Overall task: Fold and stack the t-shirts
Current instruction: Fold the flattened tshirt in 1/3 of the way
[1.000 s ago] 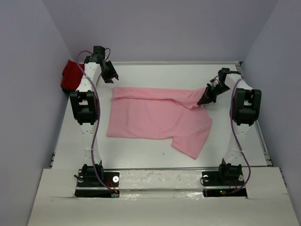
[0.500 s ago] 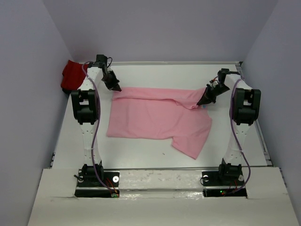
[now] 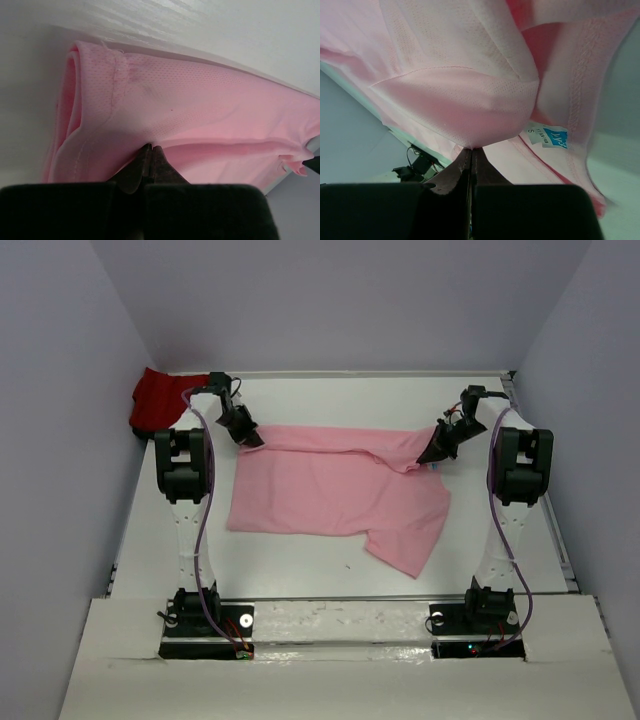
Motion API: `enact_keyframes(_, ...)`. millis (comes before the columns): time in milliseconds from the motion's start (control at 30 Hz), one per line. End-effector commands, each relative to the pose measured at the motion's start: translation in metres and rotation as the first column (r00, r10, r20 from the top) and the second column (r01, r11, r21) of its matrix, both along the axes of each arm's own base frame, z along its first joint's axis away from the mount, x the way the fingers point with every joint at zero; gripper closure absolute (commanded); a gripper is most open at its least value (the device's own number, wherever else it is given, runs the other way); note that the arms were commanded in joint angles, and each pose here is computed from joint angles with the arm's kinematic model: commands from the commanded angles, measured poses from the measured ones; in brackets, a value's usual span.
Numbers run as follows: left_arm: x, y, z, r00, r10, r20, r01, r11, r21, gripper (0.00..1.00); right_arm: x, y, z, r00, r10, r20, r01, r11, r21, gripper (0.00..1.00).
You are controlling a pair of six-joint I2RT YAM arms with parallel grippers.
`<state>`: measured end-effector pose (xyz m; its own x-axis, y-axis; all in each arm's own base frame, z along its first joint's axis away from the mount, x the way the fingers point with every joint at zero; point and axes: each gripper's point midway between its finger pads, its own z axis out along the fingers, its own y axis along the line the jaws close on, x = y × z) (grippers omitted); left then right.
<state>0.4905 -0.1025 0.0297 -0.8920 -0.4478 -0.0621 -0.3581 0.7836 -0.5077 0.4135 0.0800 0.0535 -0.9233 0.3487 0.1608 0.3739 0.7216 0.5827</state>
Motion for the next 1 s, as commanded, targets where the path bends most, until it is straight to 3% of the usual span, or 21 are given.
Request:
enact_keyframes(0,-0.008,0.004,0.005,0.999,-0.029,-0.029,0.030,0.999,0.027,1.00,0.004,0.004,0.006,1.000,0.013,0.012,-0.014,1.000,0.013,1.00)
enact_keyframes(300,-0.014,0.026,0.014,0.999,-0.004,-0.048,0.012,0.986,0.166,1.00,0.005,-0.004,0.000,1.000,0.020,-0.007,-0.021,0.999,-0.039,1.00)
enact_keyframes(533,-0.009,0.026,0.013,0.999,0.005,-0.038,0.001,0.986,0.165,1.00,-0.002,-0.007,-0.005,0.999,0.036,-0.035,-0.038,0.998,-0.059,1.00)
enact_keyframes(567,-0.008,0.026,0.014,0.999,0.007,-0.034,-0.002,0.987,0.163,1.00,-0.002,-0.007,-0.004,0.999,0.036,-0.034,-0.038,0.998,-0.056,0.85)
enact_keyframes(600,-0.007,0.026,0.014,0.999,0.008,-0.032,-0.003,0.987,0.161,1.00,-0.001,-0.007,-0.002,0.999,0.035,-0.025,-0.036,0.998,-0.057,0.59)
enact_keyframes(633,-0.007,0.023,0.015,1.000,0.003,-0.030,0.002,0.988,0.153,1.00,0.002,-0.006,0.000,0.999,0.034,-0.011,-0.034,0.998,-0.054,0.52)
enact_keyframes(967,-0.001,0.021,0.024,1.000,-0.006,0.004,0.006,0.990,0.143,1.00,0.026,-0.008,0.050,0.988,0.019,0.155,-0.008,0.997,-0.073,0.48)
